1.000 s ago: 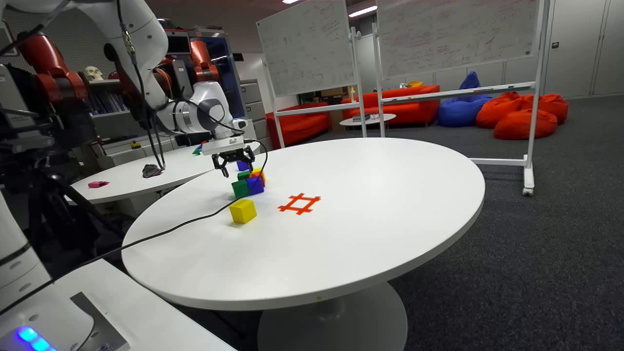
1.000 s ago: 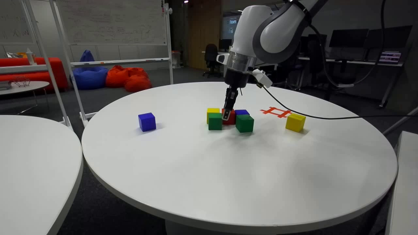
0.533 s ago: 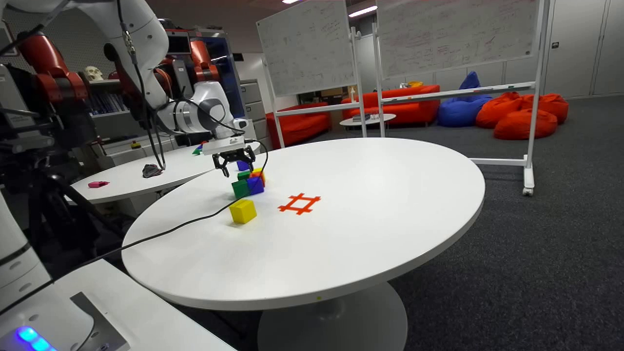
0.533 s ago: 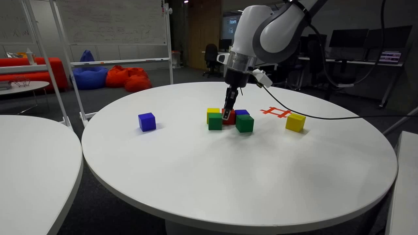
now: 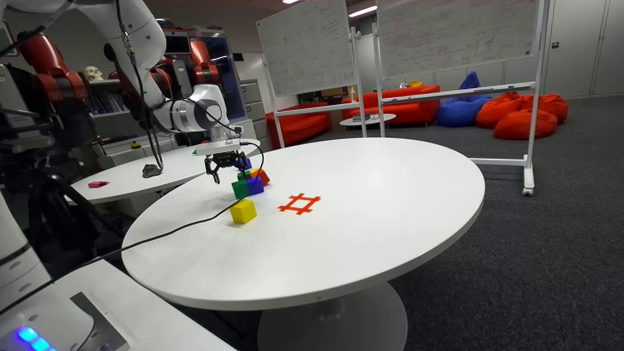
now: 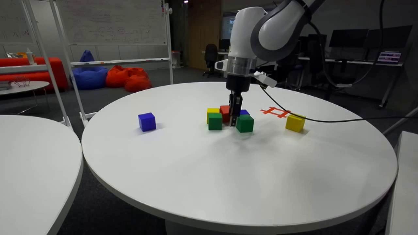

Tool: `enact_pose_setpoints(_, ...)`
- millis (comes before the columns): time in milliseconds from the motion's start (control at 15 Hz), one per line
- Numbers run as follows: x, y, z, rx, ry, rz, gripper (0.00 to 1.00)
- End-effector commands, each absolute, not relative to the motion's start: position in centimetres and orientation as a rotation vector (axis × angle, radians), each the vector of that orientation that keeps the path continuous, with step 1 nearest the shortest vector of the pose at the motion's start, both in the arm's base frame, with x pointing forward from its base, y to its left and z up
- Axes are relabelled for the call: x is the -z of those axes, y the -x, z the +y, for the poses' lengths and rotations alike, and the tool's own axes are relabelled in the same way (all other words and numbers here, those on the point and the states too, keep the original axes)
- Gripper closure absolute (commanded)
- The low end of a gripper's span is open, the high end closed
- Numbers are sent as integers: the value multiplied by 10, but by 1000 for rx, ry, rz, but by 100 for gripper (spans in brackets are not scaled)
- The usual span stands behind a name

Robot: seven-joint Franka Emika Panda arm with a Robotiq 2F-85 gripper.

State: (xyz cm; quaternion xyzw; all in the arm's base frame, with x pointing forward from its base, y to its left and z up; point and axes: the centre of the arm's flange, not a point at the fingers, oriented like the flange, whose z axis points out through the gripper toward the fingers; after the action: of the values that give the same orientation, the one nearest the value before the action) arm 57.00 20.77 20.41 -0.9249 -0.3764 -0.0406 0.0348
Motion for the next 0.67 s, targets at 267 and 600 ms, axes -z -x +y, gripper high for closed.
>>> enact_pose_setpoints(267, -200, -565, 207, -5, 2831, -1199, 0)
enact_pose_setpoints(600, -200, -565, 209, -8, 2830, -1204, 0)
